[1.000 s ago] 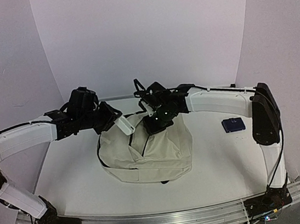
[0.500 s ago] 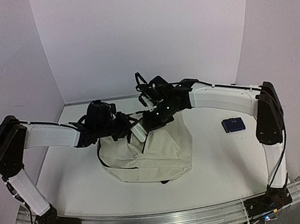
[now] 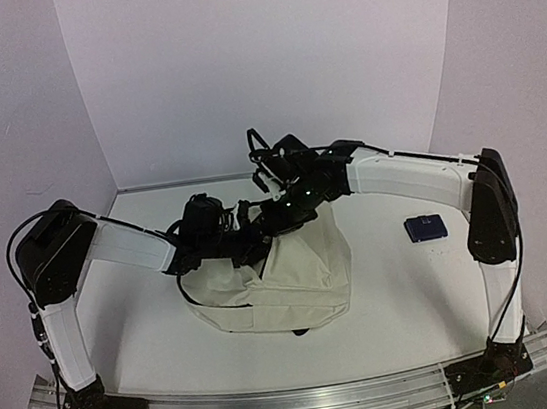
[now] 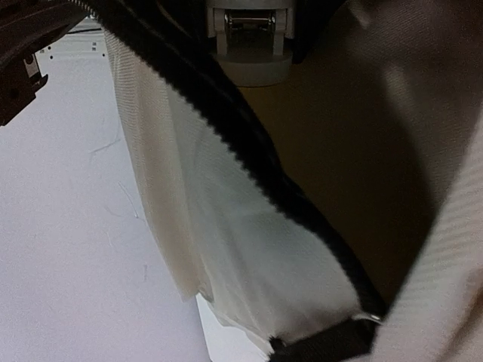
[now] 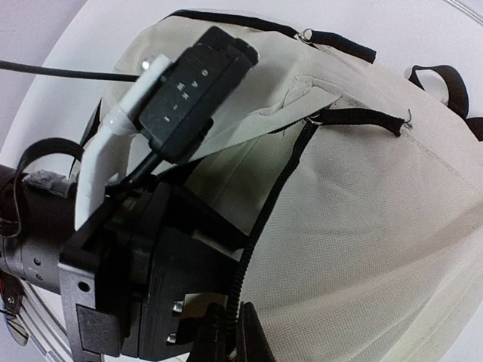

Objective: Pack the student bag
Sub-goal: Place the stationery in the student bag.

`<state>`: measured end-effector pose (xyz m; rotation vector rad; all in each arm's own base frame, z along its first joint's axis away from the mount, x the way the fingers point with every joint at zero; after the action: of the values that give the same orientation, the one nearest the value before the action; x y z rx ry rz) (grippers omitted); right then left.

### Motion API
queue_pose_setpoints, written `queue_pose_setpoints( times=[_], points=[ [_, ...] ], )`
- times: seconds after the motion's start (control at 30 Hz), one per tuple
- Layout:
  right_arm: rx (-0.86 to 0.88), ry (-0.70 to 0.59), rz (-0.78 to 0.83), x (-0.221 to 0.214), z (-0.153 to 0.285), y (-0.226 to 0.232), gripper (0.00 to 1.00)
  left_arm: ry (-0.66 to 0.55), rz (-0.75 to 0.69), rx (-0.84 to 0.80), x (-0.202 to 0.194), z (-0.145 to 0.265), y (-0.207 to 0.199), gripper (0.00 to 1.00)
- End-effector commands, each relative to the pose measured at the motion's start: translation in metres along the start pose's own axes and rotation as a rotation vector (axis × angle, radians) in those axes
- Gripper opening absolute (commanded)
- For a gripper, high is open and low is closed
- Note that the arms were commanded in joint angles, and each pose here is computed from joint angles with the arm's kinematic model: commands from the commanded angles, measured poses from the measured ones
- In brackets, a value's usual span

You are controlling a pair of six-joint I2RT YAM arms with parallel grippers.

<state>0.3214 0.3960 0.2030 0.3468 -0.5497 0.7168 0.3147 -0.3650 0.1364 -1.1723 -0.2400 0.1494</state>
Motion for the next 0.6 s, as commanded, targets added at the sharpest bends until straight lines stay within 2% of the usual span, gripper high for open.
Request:
queue_pose_setpoints(
  times=[0.0, 0.07, 0.2, 0.3, 0.43, 0.5, 0.57],
  points=[
    [0.071, -0.185, 0.026, 0.044, 0.051, 0.016, 0.00, 0.178, -0.108, -0.143, -0.014, -0.019, -0.041, 0.18],
    [0.071, -0.182, 0.027, 0.042, 0.050, 0.015, 0.00, 0.219, -0.108, -0.074, -0.017, -0.024, -0.034, 0.30],
    [0.063, -0.177, 0.026, 0.038, 0.052, 0.013, 0.00, 0.141, -0.132, 0.008, -0.006, -0.004, -0.038, 0.57],
    [0.065, -0.173, 0.018, 0.035, 0.053, 0.011, 0.00, 0.075, -0.137, 0.078, 0.003, 0.016, -0.040, 0.68],
    [0.065, -0.172, 0.015, 0.032, 0.054, 0.010, 0.00, 0.013, -0.136, 0.143, 0.008, 0.038, -0.044, 0.70],
    [0.065, -0.170, 0.013, 0.031, 0.053, 0.010, 0.00, -0.025, -0.125, 0.164, 0.009, 0.047, -0.042, 0.68],
    [0.068, -0.166, 0.010, 0.029, 0.052, 0.010, 0.00, -0.045, -0.101, 0.168, 0.009, 0.052, -0.036, 0.62]
  ],
)
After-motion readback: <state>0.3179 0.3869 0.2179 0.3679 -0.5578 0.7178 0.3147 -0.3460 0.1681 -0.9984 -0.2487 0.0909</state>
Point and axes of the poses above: each gripper's point midway between its finger pads, its own z axis back along the fingers, its own y axis along the line the jaws close on, x = y × z, the point moved 5 cm from there along z, back along the fingers, and after that the axes turned 12 degrees about z, right-handed, at the moved point
